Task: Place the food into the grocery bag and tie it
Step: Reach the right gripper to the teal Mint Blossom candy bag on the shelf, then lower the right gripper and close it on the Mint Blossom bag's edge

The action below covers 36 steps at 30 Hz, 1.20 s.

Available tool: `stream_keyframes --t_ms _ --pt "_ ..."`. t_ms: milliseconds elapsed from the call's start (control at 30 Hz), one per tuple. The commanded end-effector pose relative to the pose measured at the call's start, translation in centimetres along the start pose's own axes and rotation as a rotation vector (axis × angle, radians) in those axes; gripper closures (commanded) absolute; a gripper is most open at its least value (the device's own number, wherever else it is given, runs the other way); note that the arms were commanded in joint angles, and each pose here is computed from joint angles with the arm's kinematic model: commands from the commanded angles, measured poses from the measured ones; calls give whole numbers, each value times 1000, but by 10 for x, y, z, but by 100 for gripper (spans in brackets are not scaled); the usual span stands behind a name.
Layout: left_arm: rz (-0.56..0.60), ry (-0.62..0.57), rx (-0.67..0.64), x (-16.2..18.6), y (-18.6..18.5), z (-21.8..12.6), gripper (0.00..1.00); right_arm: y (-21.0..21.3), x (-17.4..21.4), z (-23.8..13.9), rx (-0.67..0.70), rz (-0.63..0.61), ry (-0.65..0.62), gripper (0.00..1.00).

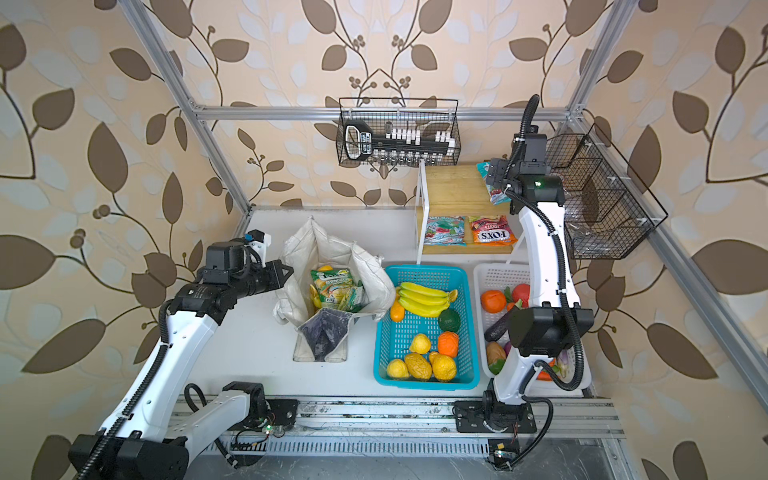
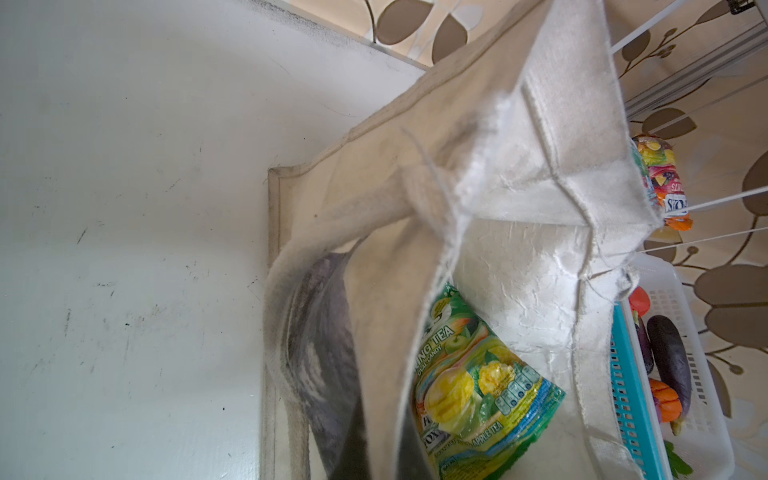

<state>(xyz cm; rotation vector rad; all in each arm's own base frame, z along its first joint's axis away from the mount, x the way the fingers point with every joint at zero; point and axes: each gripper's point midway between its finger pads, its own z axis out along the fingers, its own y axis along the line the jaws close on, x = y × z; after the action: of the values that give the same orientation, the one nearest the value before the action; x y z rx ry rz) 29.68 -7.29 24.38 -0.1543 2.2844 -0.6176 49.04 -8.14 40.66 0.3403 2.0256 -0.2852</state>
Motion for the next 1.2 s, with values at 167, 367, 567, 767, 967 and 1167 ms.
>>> stream_keyframes --t_ms 167,367,567,767,967,1167 --pt "31 -53 9 -13 -6 -13 100 15 20 -4 -107 -11 81 5" --pt "32 -48 24 -13 -9 -12 100 34 31 -24 -249 25 124 7" --pt "31 -46 25 -12 -9 -12 100 50 42 -48 -378 53 169 10" --pt "31 -47 32 -12 -10 -13 100 51 19 -80 -452 104 36 8" --pt "34 -55 35 -13 -11 -15 100 21 16 -87 -332 158 0 3" --pt "36 -57 40 -13 -12 -15 100 5 28 -98 -323 241 1 0"
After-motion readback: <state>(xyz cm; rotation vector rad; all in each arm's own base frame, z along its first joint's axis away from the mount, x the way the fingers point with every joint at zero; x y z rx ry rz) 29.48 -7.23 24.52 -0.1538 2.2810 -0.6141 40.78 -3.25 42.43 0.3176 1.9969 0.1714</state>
